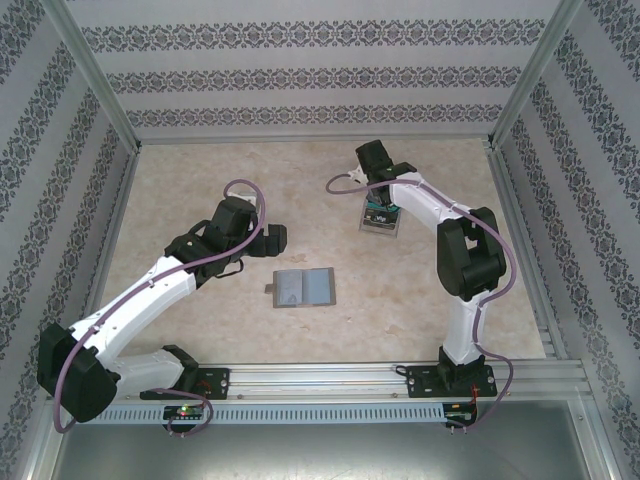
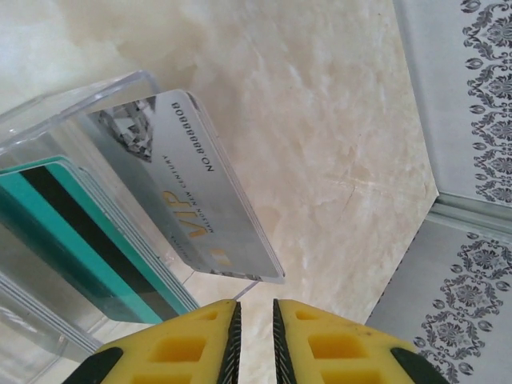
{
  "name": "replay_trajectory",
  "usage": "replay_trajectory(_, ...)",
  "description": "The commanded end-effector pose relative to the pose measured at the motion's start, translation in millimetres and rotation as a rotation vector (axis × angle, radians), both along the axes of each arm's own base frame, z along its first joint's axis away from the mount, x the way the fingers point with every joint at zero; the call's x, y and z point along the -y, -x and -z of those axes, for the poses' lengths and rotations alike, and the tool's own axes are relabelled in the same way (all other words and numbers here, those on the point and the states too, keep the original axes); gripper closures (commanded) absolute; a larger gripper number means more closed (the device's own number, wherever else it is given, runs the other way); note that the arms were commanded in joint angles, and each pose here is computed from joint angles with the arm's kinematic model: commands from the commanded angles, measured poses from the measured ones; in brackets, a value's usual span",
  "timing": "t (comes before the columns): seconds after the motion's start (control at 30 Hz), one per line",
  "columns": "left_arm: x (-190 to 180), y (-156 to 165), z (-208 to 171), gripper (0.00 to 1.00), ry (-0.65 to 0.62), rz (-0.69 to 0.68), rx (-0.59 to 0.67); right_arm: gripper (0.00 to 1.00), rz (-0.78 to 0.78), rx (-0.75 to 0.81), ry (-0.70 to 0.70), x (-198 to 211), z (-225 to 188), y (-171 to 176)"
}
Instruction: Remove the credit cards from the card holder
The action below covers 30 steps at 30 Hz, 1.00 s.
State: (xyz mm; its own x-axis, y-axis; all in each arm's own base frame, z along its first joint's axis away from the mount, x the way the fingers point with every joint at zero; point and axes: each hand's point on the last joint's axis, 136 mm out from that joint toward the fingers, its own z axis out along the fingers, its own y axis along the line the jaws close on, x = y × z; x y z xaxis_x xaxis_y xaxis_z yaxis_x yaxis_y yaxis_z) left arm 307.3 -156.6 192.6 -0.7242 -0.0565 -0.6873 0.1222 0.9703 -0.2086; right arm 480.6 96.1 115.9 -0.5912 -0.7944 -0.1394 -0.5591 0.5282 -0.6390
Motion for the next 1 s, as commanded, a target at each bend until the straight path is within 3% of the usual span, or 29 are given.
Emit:
replay_trajectory(0.0,-7.5,4.5,-0.2,0.0,-0.007,-0.009,-0.004,0.8,0.055,0.024,-0.065,-0.1,-11.2,2.1)
replay_trajectory(0.2,-8.2,7.4,0.4,0.0,0.0,-0.008,-0.004,0.75,0.061,0.001,-0.194,-13.6,-17.1,20.8)
replay_trajectory(0.5,-2.5,10.7,8.8,0.0,0.037,-0.001,-0.034,0.82,0.217,0.153,-0.371,-24.2,-54.7,33.1)
replay_trajectory(0.63,2.6,12.2,15.5,0.01,0.066,0.001,-0.066,1.0,0.278,0.181,-0.522,-39.8,-70.1,48.9)
replay_trajectory(0.83,11.7,17.0,29.2,0.02,0.123,-0.009,-0.141,1.0,0.378,0.107,-0.825,-72.4,-77.1,88.3)
replay_trajectory(0.97,14.2,20.6,37.5,0.03,0.158,-0.029,-0.178,1.0,0.51,0.078,-0.964,-73.2,-72.5,114.5)
